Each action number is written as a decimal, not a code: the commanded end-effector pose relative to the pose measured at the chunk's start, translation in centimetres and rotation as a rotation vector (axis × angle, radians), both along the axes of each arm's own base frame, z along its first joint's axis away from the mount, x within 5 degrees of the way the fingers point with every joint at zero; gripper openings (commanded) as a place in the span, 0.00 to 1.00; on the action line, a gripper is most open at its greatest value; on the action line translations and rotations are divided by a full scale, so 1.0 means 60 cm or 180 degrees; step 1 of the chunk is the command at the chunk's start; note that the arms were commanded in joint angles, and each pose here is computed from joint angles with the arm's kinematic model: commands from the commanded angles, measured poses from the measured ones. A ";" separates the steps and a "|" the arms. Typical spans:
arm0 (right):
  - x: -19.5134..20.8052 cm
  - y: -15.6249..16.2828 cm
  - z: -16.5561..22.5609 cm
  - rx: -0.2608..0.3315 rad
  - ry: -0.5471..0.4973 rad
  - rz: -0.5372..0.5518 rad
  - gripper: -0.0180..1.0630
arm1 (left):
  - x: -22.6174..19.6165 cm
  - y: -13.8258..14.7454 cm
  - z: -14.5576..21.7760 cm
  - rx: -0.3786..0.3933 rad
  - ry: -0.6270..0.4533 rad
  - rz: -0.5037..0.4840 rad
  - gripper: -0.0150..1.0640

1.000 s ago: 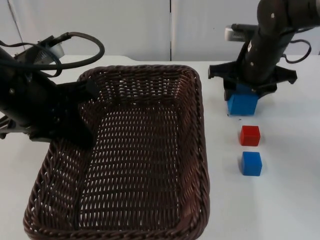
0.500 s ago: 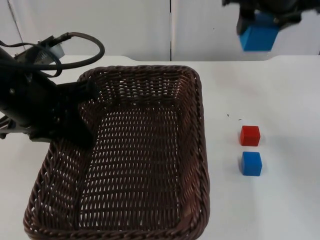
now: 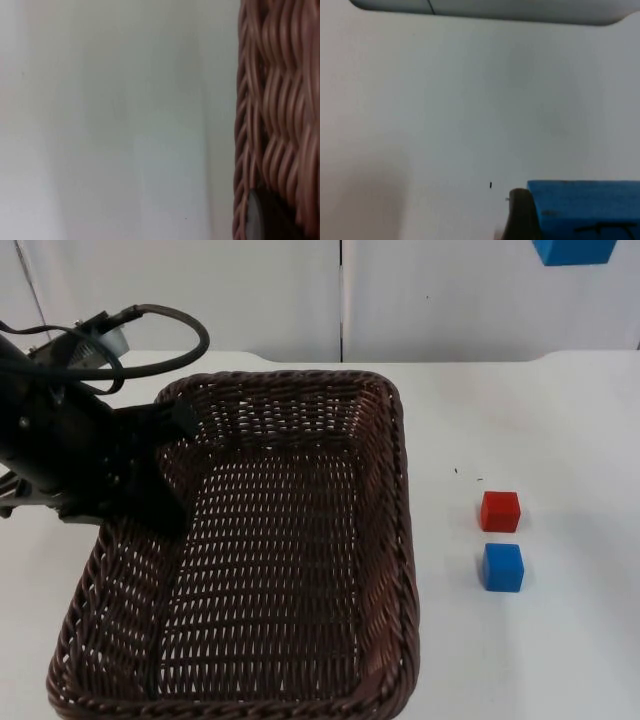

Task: Pick up the basket with the left hand and place the largest block into the basket with the right hand.

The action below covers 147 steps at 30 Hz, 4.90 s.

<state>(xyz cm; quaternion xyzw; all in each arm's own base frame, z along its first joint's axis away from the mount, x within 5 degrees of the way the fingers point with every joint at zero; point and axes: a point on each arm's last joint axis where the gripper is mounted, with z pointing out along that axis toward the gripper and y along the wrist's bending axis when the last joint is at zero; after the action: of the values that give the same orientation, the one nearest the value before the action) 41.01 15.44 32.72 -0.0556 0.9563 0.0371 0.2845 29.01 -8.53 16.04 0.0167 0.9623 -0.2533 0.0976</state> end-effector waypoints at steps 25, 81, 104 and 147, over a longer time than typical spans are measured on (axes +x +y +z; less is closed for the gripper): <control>-0.119 0.175 0.009 -0.0159 0.0203 0.1429 0.01 | -0.002 -0.003 0.010 -0.0056 -0.0016 0.0015 0.01; -0.211 0.283 -0.157 0.0062 -0.0049 0.2163 0.01 | -0.002 -0.003 0.010 -0.0061 -0.0015 0.0019 0.01; -0.204 0.292 -0.229 -0.0077 0.0229 0.2153 0.18 | -0.002 -0.003 0.010 -0.0061 -0.0015 0.0019 0.01; -0.270 0.209 0.017 0.0134 -0.0543 0.2210 0.74 | 0.000 -0.003 0.010 -0.0050 -0.0044 0.0034 0.01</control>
<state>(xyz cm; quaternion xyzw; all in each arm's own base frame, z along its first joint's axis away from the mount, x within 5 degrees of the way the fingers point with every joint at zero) 25.05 28.04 33.39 -0.3682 0.8558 0.1484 0.3318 29.02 -8.51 16.03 0.0174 0.9626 -0.2520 0.0985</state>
